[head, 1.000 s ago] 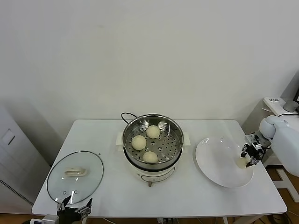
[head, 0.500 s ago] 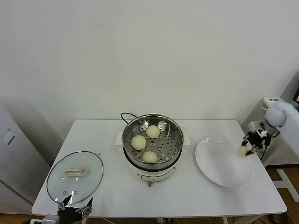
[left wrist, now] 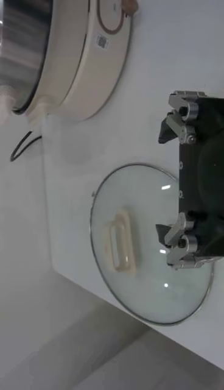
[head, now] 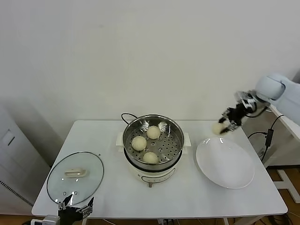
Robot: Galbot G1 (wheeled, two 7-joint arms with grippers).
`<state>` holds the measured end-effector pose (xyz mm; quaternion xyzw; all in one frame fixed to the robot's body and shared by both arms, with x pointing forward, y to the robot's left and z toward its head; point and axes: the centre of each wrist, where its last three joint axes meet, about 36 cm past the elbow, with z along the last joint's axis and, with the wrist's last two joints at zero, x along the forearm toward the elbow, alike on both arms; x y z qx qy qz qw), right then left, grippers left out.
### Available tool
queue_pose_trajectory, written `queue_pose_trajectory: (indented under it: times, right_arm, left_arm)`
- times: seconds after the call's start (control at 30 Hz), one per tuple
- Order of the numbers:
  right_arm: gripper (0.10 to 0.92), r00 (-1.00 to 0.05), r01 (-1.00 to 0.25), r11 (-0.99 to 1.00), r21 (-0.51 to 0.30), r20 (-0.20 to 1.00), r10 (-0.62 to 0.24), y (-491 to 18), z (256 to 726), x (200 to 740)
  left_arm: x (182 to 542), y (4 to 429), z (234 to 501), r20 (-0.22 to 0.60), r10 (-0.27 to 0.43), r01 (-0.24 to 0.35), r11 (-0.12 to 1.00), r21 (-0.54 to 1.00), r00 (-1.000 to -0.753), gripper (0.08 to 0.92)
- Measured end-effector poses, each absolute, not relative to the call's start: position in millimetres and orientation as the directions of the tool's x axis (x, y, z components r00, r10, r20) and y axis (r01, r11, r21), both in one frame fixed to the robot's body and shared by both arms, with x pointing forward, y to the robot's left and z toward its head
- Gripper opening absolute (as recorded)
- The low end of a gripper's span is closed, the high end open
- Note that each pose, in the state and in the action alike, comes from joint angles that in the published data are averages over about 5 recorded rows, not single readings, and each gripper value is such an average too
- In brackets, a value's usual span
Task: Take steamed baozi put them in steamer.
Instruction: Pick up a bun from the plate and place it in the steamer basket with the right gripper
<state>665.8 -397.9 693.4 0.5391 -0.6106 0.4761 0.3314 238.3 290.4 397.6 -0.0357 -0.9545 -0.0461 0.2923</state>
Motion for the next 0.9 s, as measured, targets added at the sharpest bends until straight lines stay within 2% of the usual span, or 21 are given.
queue_pose_trajectory:
  times: [0.2,0.4,0.9]
  right_arm:
    - [0.433,-0.191,-0.977,-0.009,-0.212,0.896,-0.402,-342,714,668]
    - [0.433,-0.175,-0.983,0.030,-0.179,0.888,-0.426,-290,713,665]
    - [0.433,-0.161,-0.986,0.105,-0.130,0.911,-0.379,-219,666,656]
  left_arm:
    - [237,290,396,0.563,0.041,0.096,0.993,0.068,-0.825,0.823]
    - [237,290,398,0.559,0.043,0.097,0.993,0.069,-0.828,0.823]
    - [236,290,398,0.561,0.038,0.092,0.993,0.068,-0.827,0.823]
